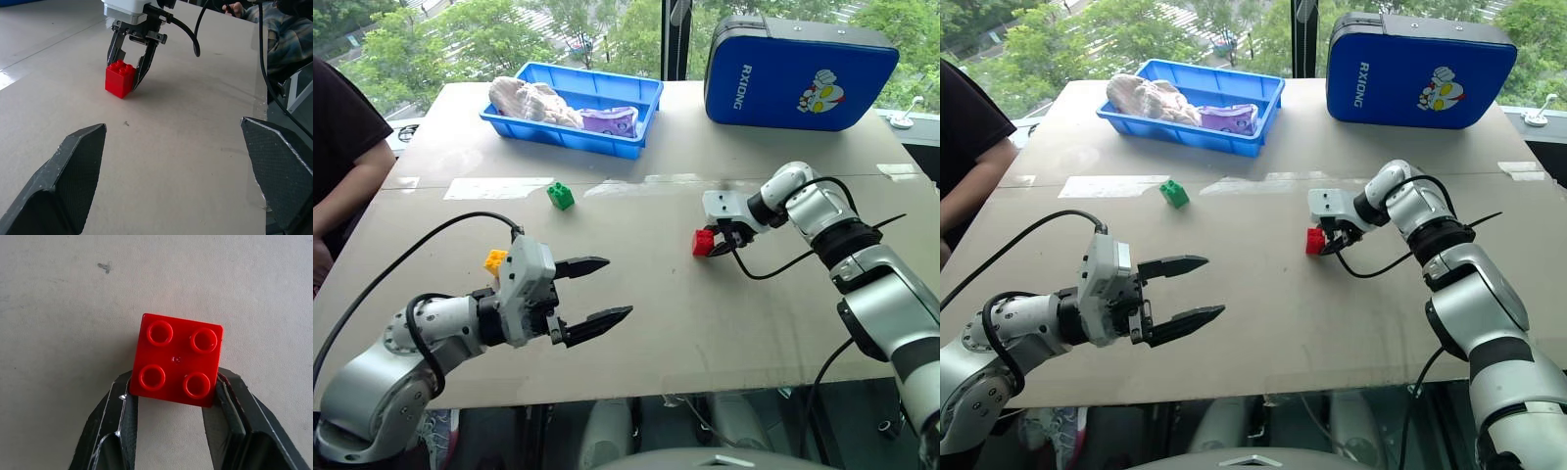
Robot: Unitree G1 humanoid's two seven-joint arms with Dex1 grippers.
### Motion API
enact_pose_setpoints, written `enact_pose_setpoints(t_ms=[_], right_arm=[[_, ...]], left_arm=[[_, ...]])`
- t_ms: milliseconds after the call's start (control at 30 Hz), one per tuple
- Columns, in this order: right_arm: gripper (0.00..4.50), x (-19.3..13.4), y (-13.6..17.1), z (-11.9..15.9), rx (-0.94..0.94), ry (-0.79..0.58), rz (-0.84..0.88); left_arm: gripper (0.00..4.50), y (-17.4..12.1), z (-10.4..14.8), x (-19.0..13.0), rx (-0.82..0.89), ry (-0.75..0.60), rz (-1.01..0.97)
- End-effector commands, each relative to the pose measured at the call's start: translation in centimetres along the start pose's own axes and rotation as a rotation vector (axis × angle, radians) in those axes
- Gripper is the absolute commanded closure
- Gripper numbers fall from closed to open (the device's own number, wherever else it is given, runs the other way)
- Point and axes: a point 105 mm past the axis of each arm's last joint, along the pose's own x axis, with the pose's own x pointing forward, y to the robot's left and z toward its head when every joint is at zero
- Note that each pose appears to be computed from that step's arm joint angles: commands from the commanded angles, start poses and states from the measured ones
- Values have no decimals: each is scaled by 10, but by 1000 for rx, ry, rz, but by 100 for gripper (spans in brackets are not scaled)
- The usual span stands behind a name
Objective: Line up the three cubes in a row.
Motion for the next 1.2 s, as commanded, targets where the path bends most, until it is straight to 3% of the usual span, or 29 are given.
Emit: enact_pose_setpoints(t_ms=[33,233,267,300,433,467,700,833,1000,1200], right_arm=[[314,-9,-8,10,-42,-19,-32],[314,-7,-7,11,-64,-19,-9],[234,-7,-7,11,-68,-17,-6],[214,-7,-7,10,-71,-16,-5],[27,-6,-8,13,-77,-33,-6],[3,-7,-8,14,-79,-41,-11],[3,-42,-6,30,-26,-222,-111],[3,-60,5,29,58,-292,-255],[3,-58,30,13,273,-263,-370],[3,-30,26,14,492,-257,-405]], left_arm=[[0,-4,10,2,35,-26,-13],[0,-7,11,3,30,-31,-10],[0,-7,11,3,29,-31,-10],[0,-7,11,2,29,-30,-9],[0,-8,10,2,26,-28,-3],[0,-8,10,1,25,-27,-1],[0,21,4,-4,-13,-52,218],[0,44,4,-7,-29,-90,363],[0,43,6,1,-49,-107,302],[0,14,5,1,-17,-50,27]])
